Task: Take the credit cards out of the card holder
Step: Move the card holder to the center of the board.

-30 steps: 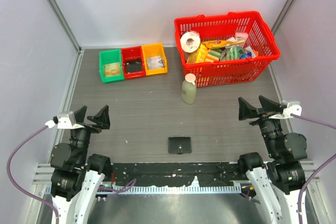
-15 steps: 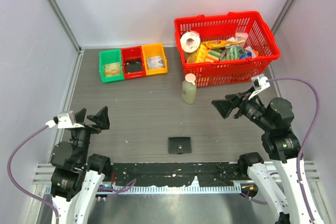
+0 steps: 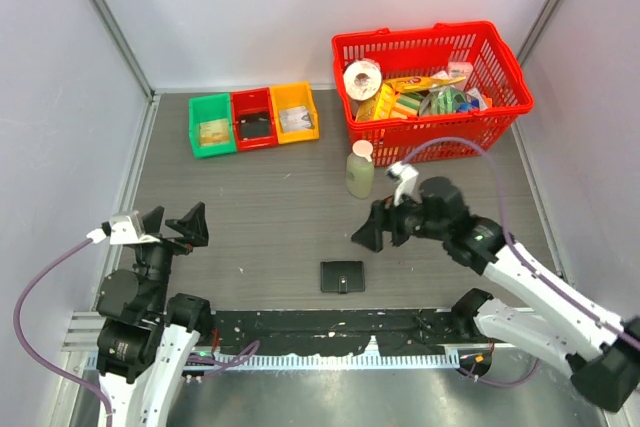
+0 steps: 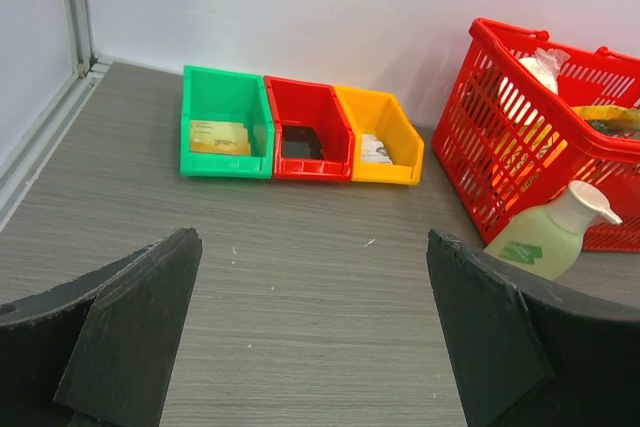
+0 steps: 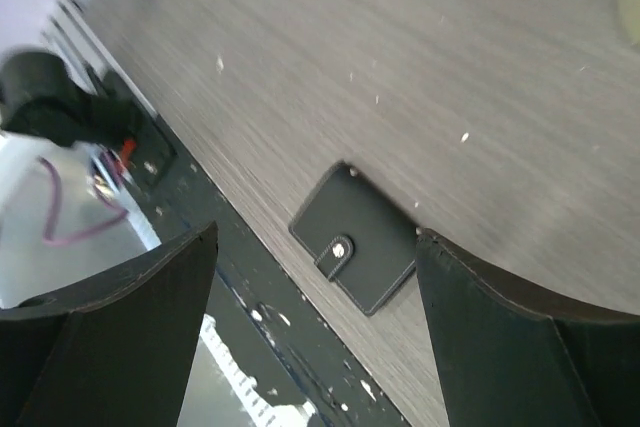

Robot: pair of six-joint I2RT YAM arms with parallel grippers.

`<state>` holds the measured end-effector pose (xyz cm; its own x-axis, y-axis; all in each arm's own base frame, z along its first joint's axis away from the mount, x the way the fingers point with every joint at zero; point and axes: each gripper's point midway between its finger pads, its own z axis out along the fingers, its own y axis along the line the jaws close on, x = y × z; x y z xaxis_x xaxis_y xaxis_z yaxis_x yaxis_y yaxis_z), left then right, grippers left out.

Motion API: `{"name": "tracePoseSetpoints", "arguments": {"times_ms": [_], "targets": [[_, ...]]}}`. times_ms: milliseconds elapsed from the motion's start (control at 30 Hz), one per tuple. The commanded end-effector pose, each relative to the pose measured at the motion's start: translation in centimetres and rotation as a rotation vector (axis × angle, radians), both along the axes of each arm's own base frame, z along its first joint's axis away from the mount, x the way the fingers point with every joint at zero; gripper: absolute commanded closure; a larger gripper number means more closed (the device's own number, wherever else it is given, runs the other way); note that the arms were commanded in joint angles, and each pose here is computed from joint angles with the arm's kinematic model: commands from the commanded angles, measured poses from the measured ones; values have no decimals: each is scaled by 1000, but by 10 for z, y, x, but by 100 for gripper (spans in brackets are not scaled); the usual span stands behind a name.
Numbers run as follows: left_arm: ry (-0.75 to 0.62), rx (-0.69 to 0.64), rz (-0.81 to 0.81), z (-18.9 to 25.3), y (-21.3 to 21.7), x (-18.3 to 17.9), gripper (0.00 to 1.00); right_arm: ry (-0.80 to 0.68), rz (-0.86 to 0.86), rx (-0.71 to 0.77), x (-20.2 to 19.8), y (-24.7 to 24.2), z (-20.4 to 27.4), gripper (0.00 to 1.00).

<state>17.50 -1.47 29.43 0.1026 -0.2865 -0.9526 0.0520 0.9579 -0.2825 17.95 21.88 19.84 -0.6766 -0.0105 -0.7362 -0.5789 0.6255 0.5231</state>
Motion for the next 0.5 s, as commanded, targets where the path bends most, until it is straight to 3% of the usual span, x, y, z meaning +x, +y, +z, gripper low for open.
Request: {"name": "tracePoseSetpoints", "arguments": {"times_ms": [0,67,300,467], "targets": [[9,1,16,4,3,2,0,-19,-35,-217,2,20,-43,16],[18,4,16,3,2,3,0,-6,46,-311,-21,41,-64,16],[31,9,13,1,1,5,0,-89,31,-721,-50,44,-125,15],[37,13,3,0,-1,7,0,-128,2,-819,-72,44,-140,15]]}}
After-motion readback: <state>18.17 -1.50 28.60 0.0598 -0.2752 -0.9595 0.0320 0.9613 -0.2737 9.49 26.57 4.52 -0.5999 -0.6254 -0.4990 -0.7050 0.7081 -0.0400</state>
